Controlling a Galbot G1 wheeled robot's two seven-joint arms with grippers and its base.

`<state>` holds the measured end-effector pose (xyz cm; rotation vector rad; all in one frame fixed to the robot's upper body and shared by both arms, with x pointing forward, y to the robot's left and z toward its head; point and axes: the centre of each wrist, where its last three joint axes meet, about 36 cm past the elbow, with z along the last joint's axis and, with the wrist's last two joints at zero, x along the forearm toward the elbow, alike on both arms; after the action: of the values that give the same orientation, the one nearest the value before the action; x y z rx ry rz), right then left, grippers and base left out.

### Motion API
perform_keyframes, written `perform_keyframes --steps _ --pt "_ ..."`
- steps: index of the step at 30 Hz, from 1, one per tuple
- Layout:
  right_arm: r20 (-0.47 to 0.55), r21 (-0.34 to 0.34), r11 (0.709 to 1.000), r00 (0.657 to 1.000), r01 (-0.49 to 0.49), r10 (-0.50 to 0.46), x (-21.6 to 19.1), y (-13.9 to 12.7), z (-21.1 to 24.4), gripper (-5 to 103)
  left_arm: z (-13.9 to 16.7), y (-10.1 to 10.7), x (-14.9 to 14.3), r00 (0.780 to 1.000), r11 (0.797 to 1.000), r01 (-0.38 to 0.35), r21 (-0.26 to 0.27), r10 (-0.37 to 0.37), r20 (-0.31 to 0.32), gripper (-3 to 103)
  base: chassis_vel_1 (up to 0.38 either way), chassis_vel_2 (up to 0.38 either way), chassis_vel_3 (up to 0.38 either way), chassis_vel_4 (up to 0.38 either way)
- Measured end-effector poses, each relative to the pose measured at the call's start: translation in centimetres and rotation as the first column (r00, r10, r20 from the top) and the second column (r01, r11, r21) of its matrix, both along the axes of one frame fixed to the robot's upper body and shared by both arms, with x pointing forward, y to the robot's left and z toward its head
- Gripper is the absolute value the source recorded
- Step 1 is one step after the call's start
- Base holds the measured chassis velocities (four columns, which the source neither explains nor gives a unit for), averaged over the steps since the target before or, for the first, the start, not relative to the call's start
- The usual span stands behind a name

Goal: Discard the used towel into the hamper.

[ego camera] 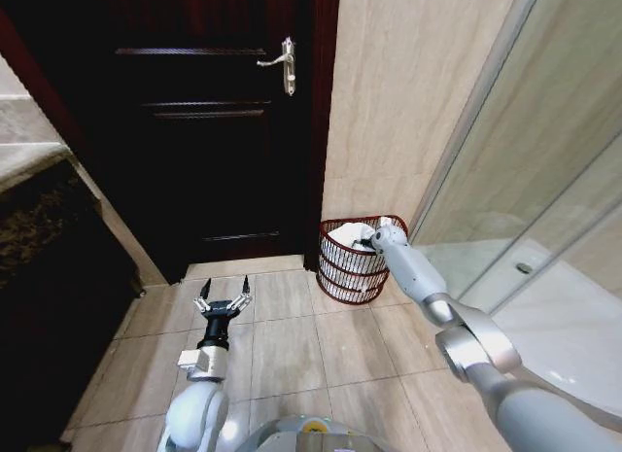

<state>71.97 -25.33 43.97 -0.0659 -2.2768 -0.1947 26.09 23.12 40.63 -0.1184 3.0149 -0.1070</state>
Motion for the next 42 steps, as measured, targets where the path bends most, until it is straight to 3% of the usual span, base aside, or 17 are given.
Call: perform_keyframes --steps 7,9,13,14,20,22,29,36,40,42 --pt "0.054 -0.012 1.000 0.998 -0.023 0.023 -1.2 -0.4 0.1 19 0.5 0.1 -0.1 1.000 1.000 -0.002 0.004 0.002 0.005 100 0.000 0.000 0.000 0.000" --pt "0.070 -0.024 0.999 0.997 -0.027 0.028 -1.6 -0.6 0.4 24 0.6 0.1 -0.1 1.000 1.000 -0.002 0.004 0.001 0.004 100 0.000 0.000 0.000 0.000" --pt "0.197 -0.107 0.994 0.979 -0.022 0.043 -4.3 -0.2 3.4 40 0.8 0.2 0.1 1.000 1.000 -0.005 0.004 0.005 -0.006 100 0.000 0.000 0.000 0.000" --pt "0.197 -0.107 0.994 0.979 -0.022 0.043 -4.3 -0.2 3.4 40 0.8 0.2 0.1 1.000 1.000 -0.005 0.004 0.005 -0.006 100 0.000 0.000 0.000 0.000" --pt "0.305 -0.094 0.995 0.951 -0.026 0.053 -7.7 -0.9 9.3 67 0.6 -0.2 -0.1 1.000 1.000 0.001 -0.007 -0.001 -0.023 100 0.000 0.000 0.000 0.000" --pt "0.313 -0.095 0.995 0.948 -0.022 0.051 -8.1 -1.4 10.0 67 0.7 -0.2 -0.1 1.000 1.000 0.002 -0.006 -0.002 -0.021 100 0.000 0.000 0.000 0.000" --pt "0.370 -0.118 0.992 0.929 0.039 0.008 -8.9 -5.0 11.8 97 1.7 -0.7 -0.3 1.000 1.000 0.010 -0.015 -0.010 -0.003 100 0.000 0.000 0.000 0.000" --pt "0.467 -0.162 0.985 0.884 0.058 0.025 -10.6 -6.3 12.6 100 2.4 -0.9 -0.6 1.000 1.000 0.004 -0.016 -0.004 0.002 100 0.000 0.000 0.000 0.000" --pt "0.428 -0.175 0.982 0.904 0.069 0.013 -10.1 -7.4 12.0 100 2.9 -1.0 -0.5 1.000 1.000 0.004 -0.018 -0.004 0.007 100 0.000 0.000 0.000 0.000" --pt "0.422 -0.139 0.988 0.906 0.074 -0.009 -9.2 -8.0 10.6 100 3.2 -1.2 -0.5 1.000 1.000 0.007 -0.020 -0.007 0.012 100 0.000 0.000 0.000 0.000"
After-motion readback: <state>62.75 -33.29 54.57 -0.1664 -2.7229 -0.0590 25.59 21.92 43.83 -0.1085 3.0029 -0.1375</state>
